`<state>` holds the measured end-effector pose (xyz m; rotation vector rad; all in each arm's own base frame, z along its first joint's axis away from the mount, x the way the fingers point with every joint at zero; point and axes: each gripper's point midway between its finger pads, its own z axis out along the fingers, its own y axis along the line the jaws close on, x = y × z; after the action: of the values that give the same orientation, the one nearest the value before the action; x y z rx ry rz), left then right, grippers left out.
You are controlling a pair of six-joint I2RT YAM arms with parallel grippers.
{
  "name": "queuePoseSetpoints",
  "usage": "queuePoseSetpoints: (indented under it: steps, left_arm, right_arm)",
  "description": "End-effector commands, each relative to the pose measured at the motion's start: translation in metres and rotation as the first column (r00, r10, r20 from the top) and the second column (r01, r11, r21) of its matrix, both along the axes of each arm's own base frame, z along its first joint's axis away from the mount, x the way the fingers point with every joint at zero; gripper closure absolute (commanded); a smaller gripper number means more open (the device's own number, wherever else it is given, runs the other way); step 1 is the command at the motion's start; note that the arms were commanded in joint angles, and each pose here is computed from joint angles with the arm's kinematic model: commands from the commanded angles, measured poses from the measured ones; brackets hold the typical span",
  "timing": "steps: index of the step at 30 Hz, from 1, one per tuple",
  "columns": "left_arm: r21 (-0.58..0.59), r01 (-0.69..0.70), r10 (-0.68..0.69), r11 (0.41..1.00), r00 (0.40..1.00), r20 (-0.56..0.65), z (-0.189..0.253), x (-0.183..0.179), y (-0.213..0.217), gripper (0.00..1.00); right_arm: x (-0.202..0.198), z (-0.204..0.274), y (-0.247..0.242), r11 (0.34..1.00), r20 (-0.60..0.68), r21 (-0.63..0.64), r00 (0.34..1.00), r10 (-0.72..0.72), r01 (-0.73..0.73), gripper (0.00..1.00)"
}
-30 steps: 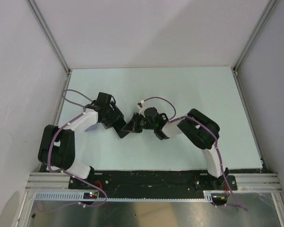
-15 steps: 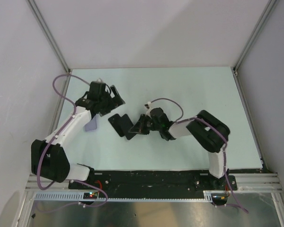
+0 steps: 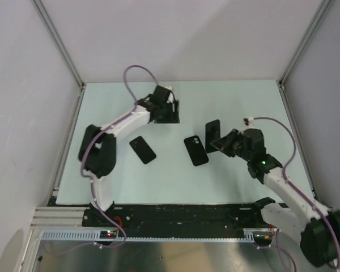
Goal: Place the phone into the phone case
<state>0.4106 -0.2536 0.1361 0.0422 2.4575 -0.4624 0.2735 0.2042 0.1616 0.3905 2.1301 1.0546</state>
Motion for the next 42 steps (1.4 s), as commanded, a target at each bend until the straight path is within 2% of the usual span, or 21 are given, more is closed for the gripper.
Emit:
queuePoseSetpoints:
  steps: [1, 5, 10, 23, 27, 31, 36, 39, 42]
  left_arm:
    - [0.114, 0.248, -0.25, 0.962, 0.968, 0.004, -0.029, -0.002, -0.044, 0.3]
    - [0.113, 0.358, -0.357, 0.927, 0.934, -0.023, -0.051, -0.007, -0.072, 0.31]
    - [0.137, 0.445, -0.444, 0.885, 0.895, -0.039, -0.068, -0.016, -0.088, 0.31]
    - [0.212, 0.524, -0.513, 0.825, 0.852, -0.109, -0.104, -0.031, -0.09, 0.4]
    - [0.216, 0.532, -0.52, 0.819, 0.847, -0.112, -0.105, -0.034, -0.094, 0.46]
    - [0.229, 0.504, -0.488, 0.833, 0.864, -0.126, -0.107, -0.041, -0.09, 0.63]
    - [0.289, 0.427, -0.398, 0.857, 0.904, -0.156, -0.112, -0.056, -0.061, 0.89]
    - [0.327, 0.366, -0.335, 0.871, 0.93, -0.149, -0.104, -0.065, -0.039, 0.98]
    - [0.338, 0.337, -0.298, 0.879, 0.941, -0.163, -0.102, -0.082, -0.019, 1.0]
  right_arm:
    - [-0.023, -0.007, -0.054, 0.991, -0.05, -0.094, 0.994, -0.099, 0.094, 1.0]
    - [-0.034, -0.002, -0.072, 0.99, -0.055, -0.088, 0.992, -0.117, 0.111, 1.0]
    - [-0.038, -0.003, -0.071, 0.993, -0.07, -0.079, 0.994, -0.089, 0.084, 1.0]
    - [-0.031, 0.0, -0.054, 0.999, -0.068, -0.042, 0.997, 0.021, -0.024, 1.0]
    - [-0.026, -0.001, -0.053, 0.998, -0.072, -0.053, 0.997, 0.034, -0.037, 1.0]
    - [-0.021, -0.003, -0.049, 0.997, -0.076, -0.05, 0.995, 0.061, -0.065, 1.0]
    - [-0.016, -0.004, -0.035, 0.99, -0.083, -0.015, 0.987, 0.138, -0.14, 1.0]
    - [-0.016, -0.007, -0.021, 0.978, -0.089, -0.008, 0.974, 0.209, -0.21, 1.0]
    - [-0.021, -0.012, -0.001, 0.953, -0.107, 0.0, 0.948, 0.3, -0.301, 1.0]
